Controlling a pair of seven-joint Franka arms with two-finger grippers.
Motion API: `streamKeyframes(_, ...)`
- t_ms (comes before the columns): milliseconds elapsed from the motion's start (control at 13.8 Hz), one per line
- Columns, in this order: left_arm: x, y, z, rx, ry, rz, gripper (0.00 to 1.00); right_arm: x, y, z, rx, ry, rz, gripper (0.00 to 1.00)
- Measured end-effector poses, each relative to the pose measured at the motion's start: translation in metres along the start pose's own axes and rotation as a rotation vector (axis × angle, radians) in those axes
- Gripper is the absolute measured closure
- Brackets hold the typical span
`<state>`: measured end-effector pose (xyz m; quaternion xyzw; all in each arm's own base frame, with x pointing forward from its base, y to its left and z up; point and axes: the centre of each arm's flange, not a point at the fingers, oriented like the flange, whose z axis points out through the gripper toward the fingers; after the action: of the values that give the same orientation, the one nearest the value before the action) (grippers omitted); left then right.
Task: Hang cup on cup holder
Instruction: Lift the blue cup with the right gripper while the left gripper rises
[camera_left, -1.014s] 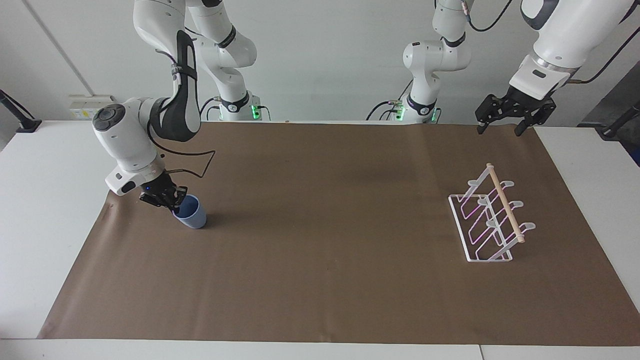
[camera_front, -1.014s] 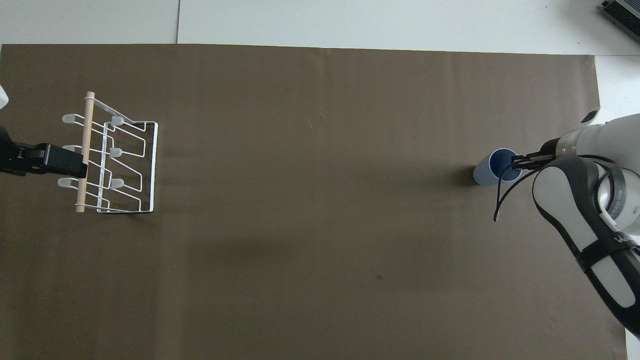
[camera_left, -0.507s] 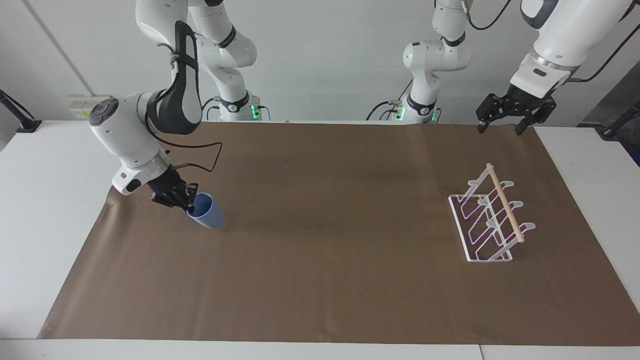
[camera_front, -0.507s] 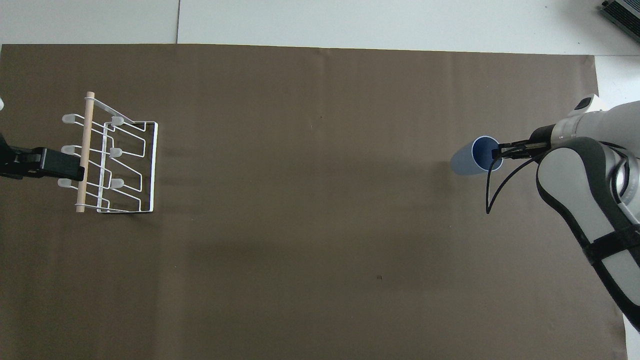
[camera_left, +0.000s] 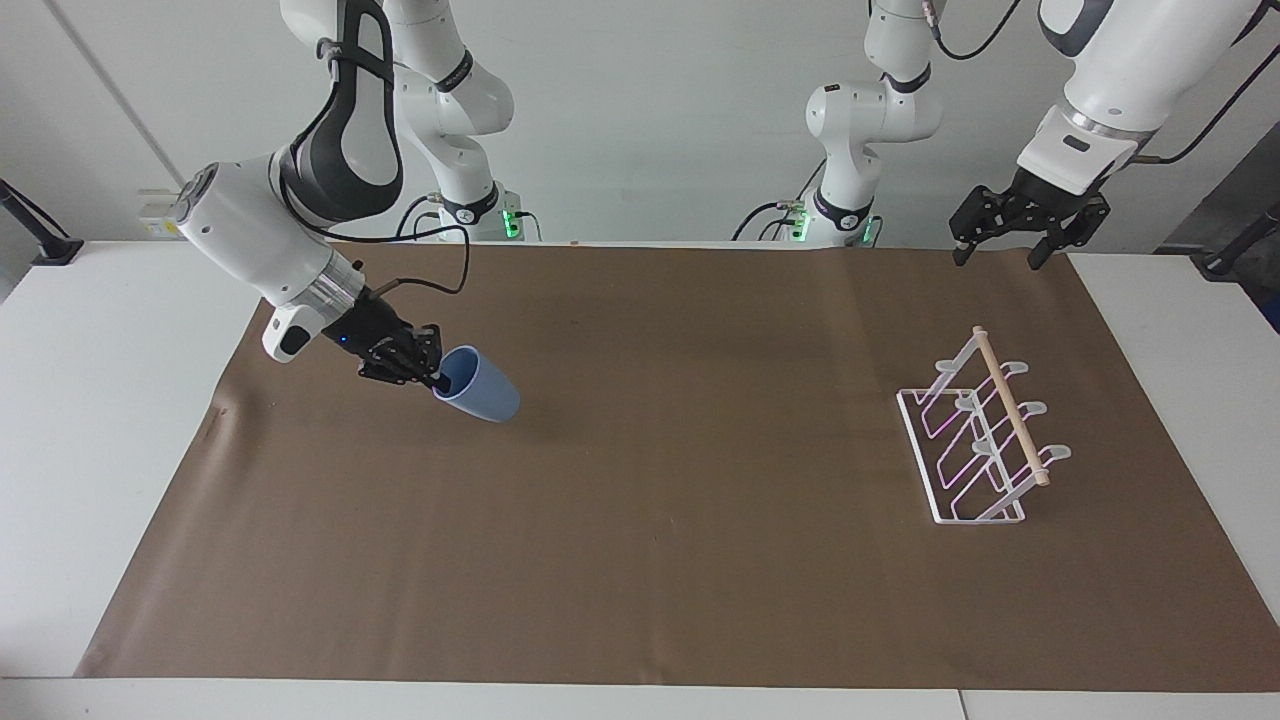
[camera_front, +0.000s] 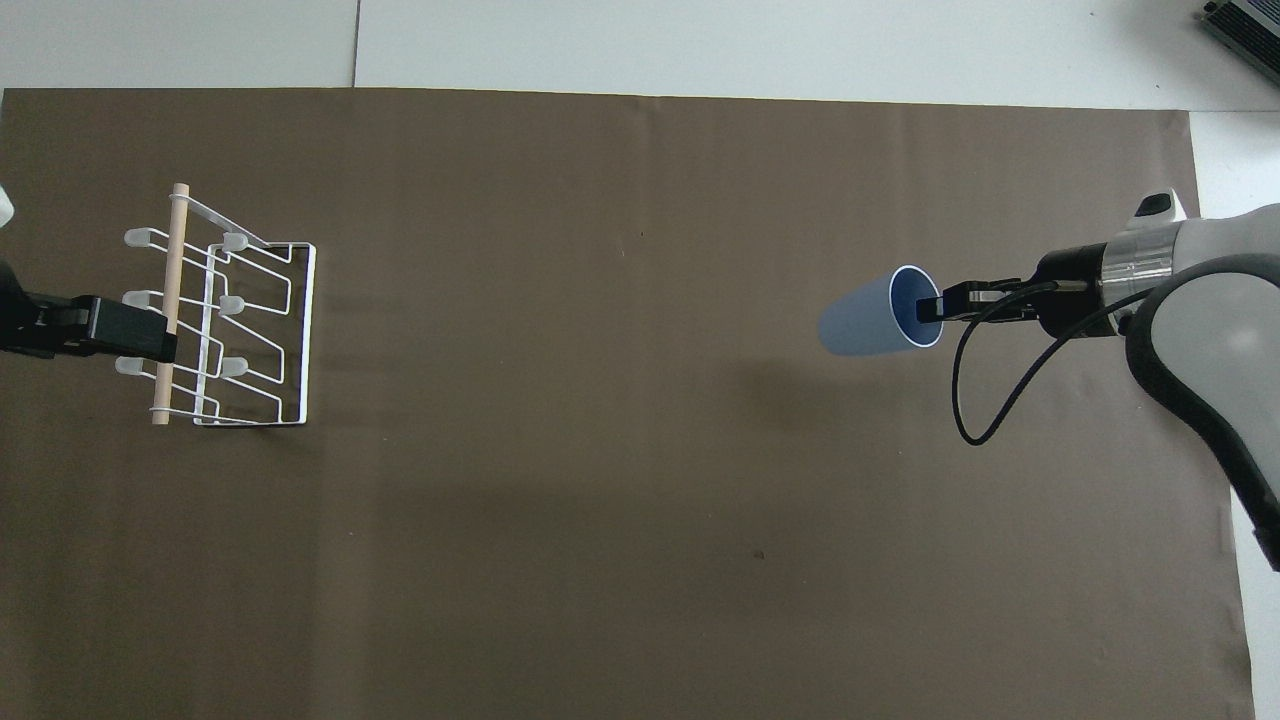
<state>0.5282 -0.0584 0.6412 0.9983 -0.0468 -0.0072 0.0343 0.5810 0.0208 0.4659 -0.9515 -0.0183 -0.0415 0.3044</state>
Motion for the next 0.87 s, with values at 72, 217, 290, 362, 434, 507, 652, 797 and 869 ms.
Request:
streamKeyframes(72, 0.0, 0.003, 0.0, -0.036, 0.0, -0.024, 0.0, -0.005, -0.009, -0.002, 0.053, -0.019, -0.013, 0.96)
streamKeyframes(217, 0.0, 0.01, -0.001, -0.103, -0.002, -0.124, 0.0, -0.01, -0.021, -0.004, 0.143, -0.037, -0.043, 0.96)
streamKeyframes(290, 0.001, 0.016, -0.002, -0.143, -0.002, -0.197, 0.0, -0.01, -0.025, -0.004, 0.199, -0.03, -0.042, 0.96)
streamKeyframes(362, 0.002, 0.021, -0.004, -0.184, -0.003, -0.277, 0.0, -0.01, -0.029, -0.004, 0.256, -0.021, -0.035, 0.96)
streamKeyframes(434, 0.004, 0.028, -0.007, -0.232, -0.004, -0.378, 0.0, -0.01, -0.035, -0.004, 0.322, -0.014, -0.03, 0.96)
streamKeyframes(507, 0.005, 0.039, -0.008, -0.27, -0.013, -0.467, 0.0, -0.009, -0.042, -0.004, 0.381, -0.008, -0.028, 0.96)
streamKeyframes(652, 0.004, 0.066, -0.011, -0.335, -0.052, -0.614, 0.0, -0.01, -0.061, 0.002, 0.492, 0.003, -0.026, 0.96)
streamKeyframes(797, 0.004, 0.092, -0.014, -0.408, -0.107, -0.774, 0.0, -0.015, -0.085, 0.015, 0.588, 0.004, -0.014, 0.96)
streamKeyframes(869, 0.005, 0.104, -0.016, -0.441, -0.136, -0.874, 0.0, -0.017, -0.095, 0.02, 0.627, 0.002, -0.008, 0.96)
